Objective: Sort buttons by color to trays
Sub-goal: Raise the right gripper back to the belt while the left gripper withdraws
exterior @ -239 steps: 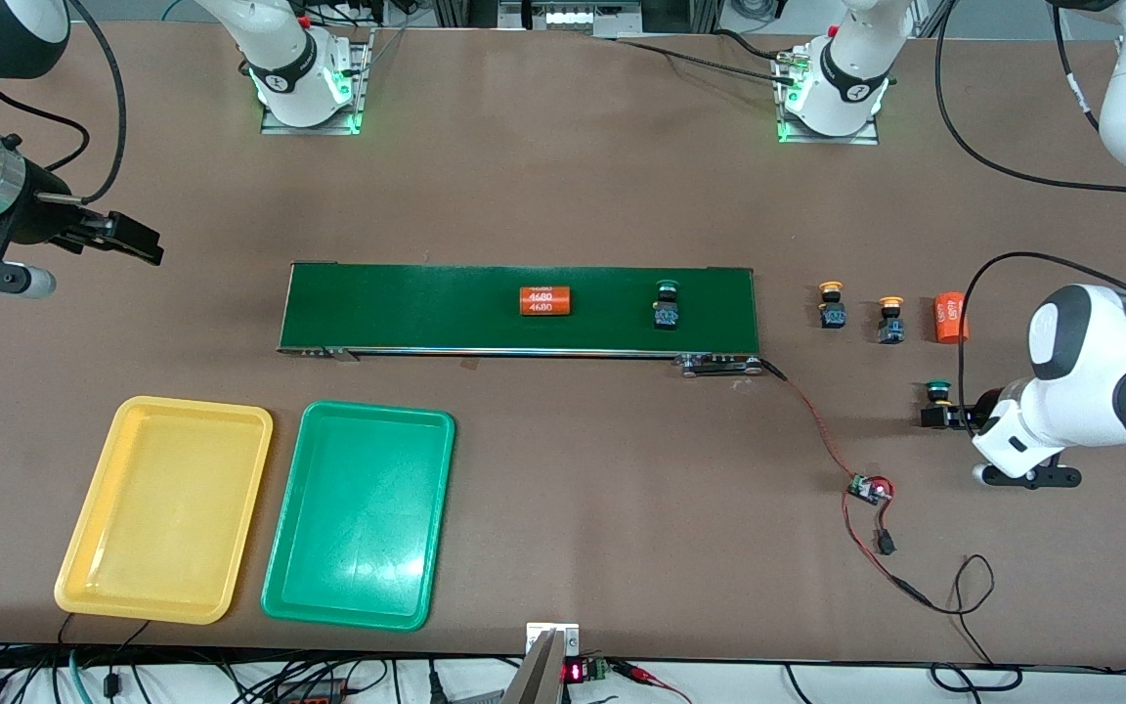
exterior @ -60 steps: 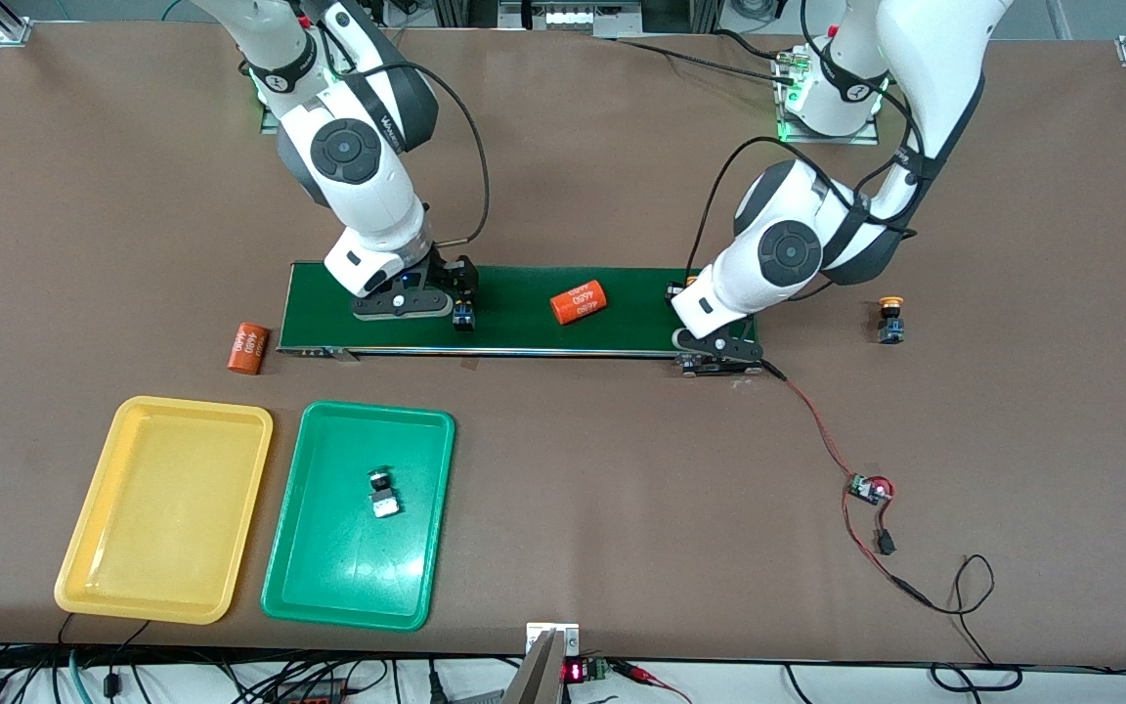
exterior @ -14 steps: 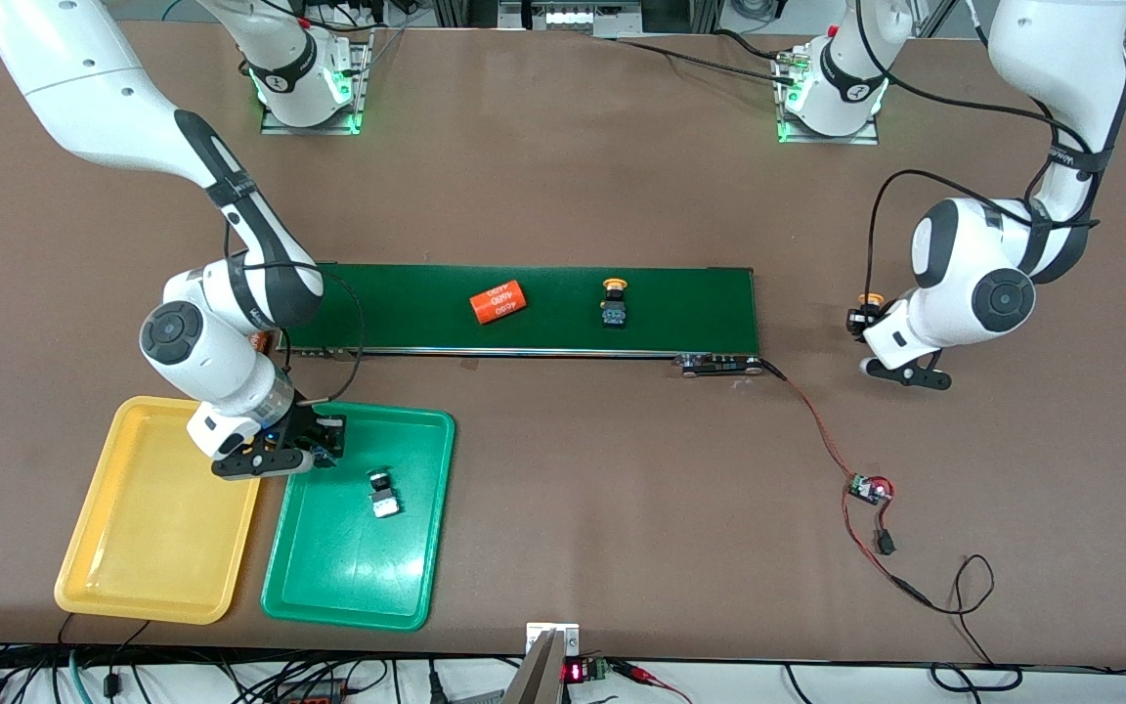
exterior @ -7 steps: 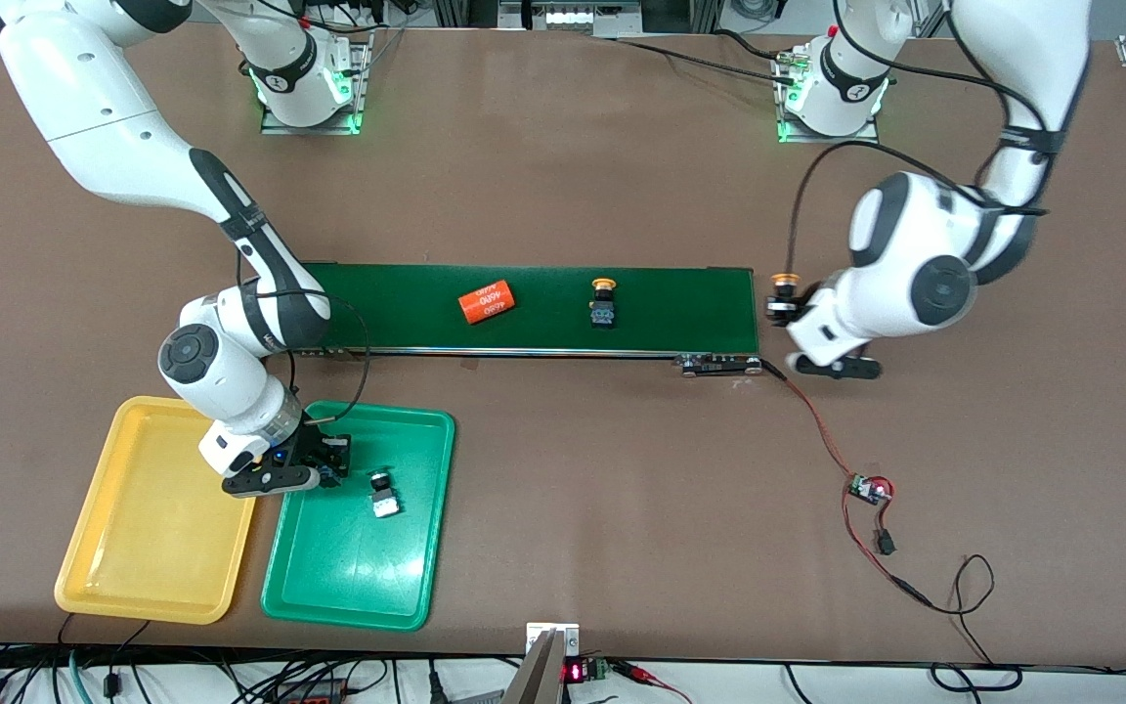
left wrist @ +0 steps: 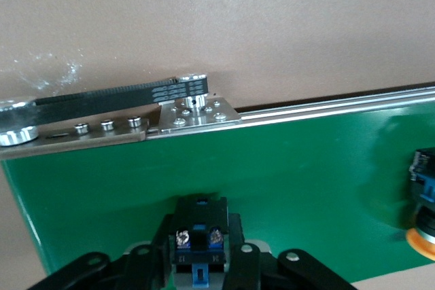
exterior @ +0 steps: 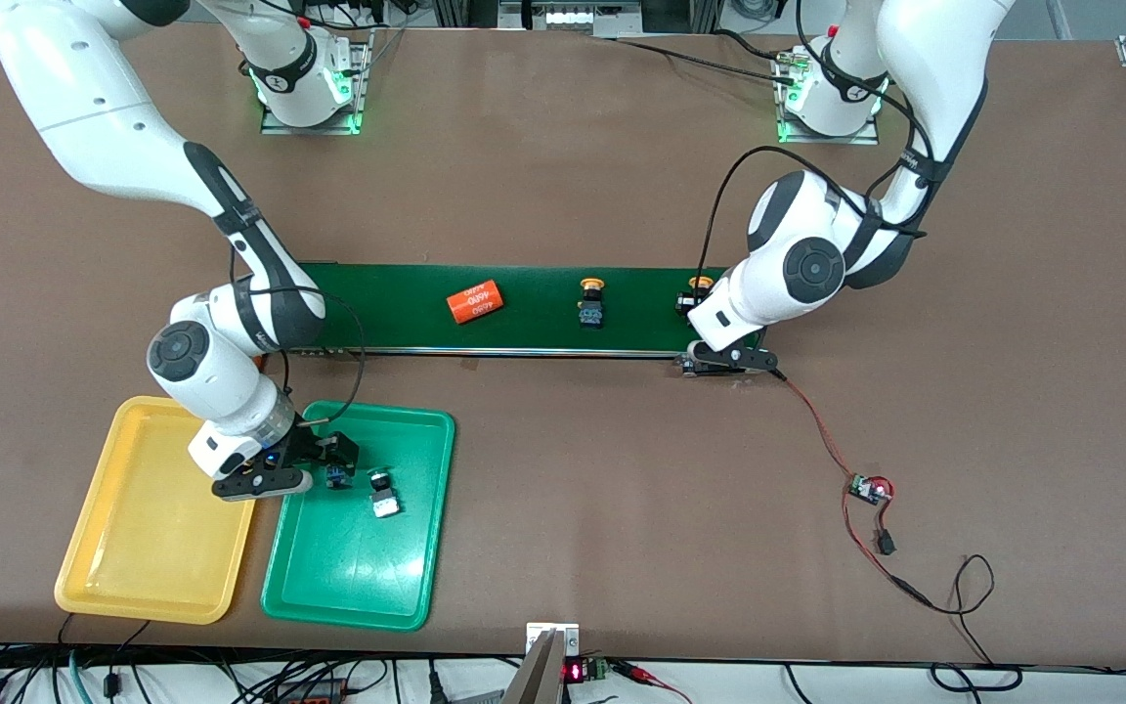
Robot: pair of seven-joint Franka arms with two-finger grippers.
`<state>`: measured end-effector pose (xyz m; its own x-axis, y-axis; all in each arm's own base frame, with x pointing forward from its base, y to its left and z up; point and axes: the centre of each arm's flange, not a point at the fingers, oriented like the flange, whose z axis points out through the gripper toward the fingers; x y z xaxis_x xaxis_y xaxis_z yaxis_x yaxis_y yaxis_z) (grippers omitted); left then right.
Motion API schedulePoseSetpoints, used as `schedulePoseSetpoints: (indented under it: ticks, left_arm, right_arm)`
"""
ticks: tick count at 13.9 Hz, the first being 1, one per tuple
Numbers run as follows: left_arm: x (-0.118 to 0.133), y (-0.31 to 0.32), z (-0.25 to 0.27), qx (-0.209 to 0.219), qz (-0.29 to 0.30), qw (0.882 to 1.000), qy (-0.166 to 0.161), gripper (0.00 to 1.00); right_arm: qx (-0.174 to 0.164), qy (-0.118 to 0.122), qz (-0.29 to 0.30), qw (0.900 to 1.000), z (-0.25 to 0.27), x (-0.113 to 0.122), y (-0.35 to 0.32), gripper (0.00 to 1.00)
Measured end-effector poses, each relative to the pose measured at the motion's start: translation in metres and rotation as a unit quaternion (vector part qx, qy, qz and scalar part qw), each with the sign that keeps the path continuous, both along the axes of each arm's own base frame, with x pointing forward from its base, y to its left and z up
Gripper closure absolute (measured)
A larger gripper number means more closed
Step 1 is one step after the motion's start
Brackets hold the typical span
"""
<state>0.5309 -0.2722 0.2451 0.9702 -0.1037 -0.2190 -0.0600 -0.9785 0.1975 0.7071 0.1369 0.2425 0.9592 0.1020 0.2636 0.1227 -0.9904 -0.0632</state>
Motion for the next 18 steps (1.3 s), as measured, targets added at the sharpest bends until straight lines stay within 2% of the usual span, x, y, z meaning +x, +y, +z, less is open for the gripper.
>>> schedulePoseSetpoints:
  ticks: [4,6,9,12,14,16,18]
  left_arm:
    - [0.011,0.004,0.025,-0.004,0.005,1.0,-0.019,0.22]
    - [0.016,0.017,0.062,0.001,0.01,1.0,-0.024,0.02]
    - [0.021,0.059,0.124,0.028,0.016,0.999,-0.043,0.0]
    - [0.019,0.099,0.169,0.073,-0.008,0.995,-0.069,0.0]
    - [0.019,0.122,0.189,0.088,-0.036,0.992,-0.08,0.0]
    - [0.019,0.149,0.218,0.094,-0.054,0.992,-0.061,0.0]
    - [0.019,0.171,0.262,0.104,-0.058,0.992,-0.039,0.0]
  right_arm:
    - [-0.05,0.059,-0.013,0.997,0.07,-0.028,0.0,0.0]
    - [-0.064,0.071,-0.021,0.995,0.09,-0.053,0.008,0.0]
    - [-0.072,0.078,-0.034,0.994,0.106,-0.101,0.036,0.0]
    - [-0.087,0.087,-0.049,0.991,0.118,-0.153,0.071,0.0]
    - [-0.105,0.096,-0.055,0.988,0.129,-0.178,0.087,0.0]
    - [-0.108,0.099,-0.064,0.987,0.139,-0.19,0.097,0.0]
    - [-0.084,0.111,-0.08,0.987,0.144,-0.196,0.103,0.0]
